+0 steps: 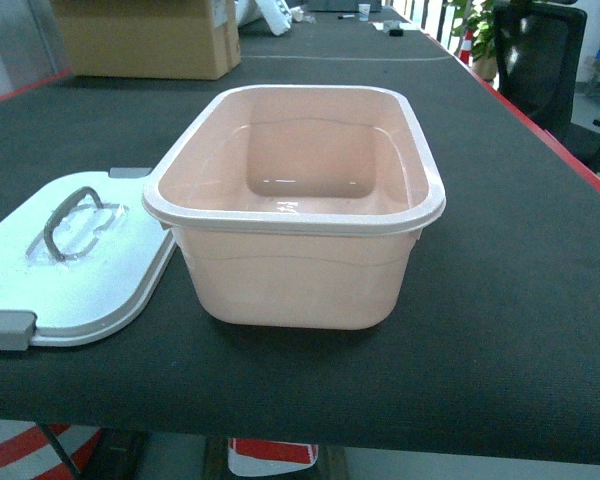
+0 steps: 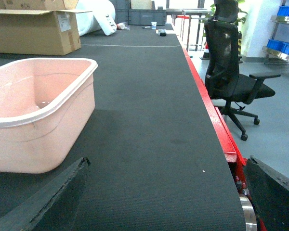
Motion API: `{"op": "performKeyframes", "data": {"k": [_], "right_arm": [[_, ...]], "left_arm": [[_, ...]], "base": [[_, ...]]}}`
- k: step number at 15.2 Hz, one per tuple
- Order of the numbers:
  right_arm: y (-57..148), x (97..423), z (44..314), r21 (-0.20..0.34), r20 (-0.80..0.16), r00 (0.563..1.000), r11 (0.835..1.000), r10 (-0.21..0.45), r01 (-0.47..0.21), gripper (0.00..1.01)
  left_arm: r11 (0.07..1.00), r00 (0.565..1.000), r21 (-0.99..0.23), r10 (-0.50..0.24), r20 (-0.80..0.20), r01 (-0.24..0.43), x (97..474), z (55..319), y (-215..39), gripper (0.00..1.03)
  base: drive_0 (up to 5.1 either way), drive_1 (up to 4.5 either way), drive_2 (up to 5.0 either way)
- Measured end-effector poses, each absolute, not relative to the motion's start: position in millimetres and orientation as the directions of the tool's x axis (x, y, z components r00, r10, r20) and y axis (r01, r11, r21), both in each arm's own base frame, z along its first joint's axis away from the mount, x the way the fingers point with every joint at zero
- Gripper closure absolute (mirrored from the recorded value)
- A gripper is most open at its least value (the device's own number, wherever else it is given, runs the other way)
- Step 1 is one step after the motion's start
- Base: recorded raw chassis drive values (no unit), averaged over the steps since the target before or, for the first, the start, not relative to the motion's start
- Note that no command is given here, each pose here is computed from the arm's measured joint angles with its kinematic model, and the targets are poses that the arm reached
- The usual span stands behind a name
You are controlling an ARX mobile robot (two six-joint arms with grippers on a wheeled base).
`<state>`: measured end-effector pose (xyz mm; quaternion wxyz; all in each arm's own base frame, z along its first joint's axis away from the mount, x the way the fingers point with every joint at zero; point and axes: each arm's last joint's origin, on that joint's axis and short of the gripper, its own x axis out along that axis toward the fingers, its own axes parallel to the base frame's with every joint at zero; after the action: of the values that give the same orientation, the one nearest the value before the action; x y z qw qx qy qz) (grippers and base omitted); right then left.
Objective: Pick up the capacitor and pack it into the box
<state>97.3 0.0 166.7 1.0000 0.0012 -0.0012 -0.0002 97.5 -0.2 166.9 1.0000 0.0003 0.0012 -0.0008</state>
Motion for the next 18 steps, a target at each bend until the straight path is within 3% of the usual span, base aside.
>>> {"op": "performKeyframes", "data": {"k": [6, 8, 13, 14, 16, 17, 18], "right_arm": [[0, 97, 167, 0.002, 0.002, 1.0, 1.0, 0.0, 0.0, 0.03], [0, 97, 167, 0.003, 0.001, 1.0, 1.0, 0.0, 0.0, 0.03], [0, 97, 167, 0.002, 0.002, 1.0, 1.0, -0.001, 0.001, 0.03], [0, 97, 167, 0.002, 0.002, 1.0, 1.0, -0.001, 0.001, 0.03], [0, 97, 167, 0.002, 0.002, 1.0, 1.0, 0.0, 0.0, 0.03], [0, 97, 167, 0.002, 0.002, 1.0, 1.0, 0.0, 0.0, 0.03], [0, 97, 167, 0.003, 0.002, 1.0, 1.0, -0.001, 0.001, 0.03]], "left_arm": [[1.0, 1.0, 0.001, -0.002, -0.002, 0.002, 97, 167, 0, 0.6], [1.0, 0.99, -0.025, -0.002, 0.142, 0.006, 106, 183, -9, 0.6], [0.998, 0.991, -0.044, -0.034, 0.126, 0.039, 131, 183, -28, 0.6], [0.998, 0.987, -0.048, -0.036, 0.157, 0.044, 153, 195, -40, 0.6], [0.994, 0.944, -0.058, -0.067, 0.324, 0.09, 225, 250, -77, 0.6], [0.994, 0.949, -0.042, -0.086, 0.304, 0.103, 261, 255, -95, 0.6], [0.992, 0.977, -0.022, -0.118, 0.177, 0.124, 306, 242, -117, 0.6]], "base": [[0.0, 0.0, 0.0], [0.0, 0.0, 0.0], [0.0, 0.0, 0.0], [0.0, 0.0, 0.0], [0.0, 0.0, 0.0], [0.0, 0.0, 0.0], [0.0, 0.0, 0.0]]}}
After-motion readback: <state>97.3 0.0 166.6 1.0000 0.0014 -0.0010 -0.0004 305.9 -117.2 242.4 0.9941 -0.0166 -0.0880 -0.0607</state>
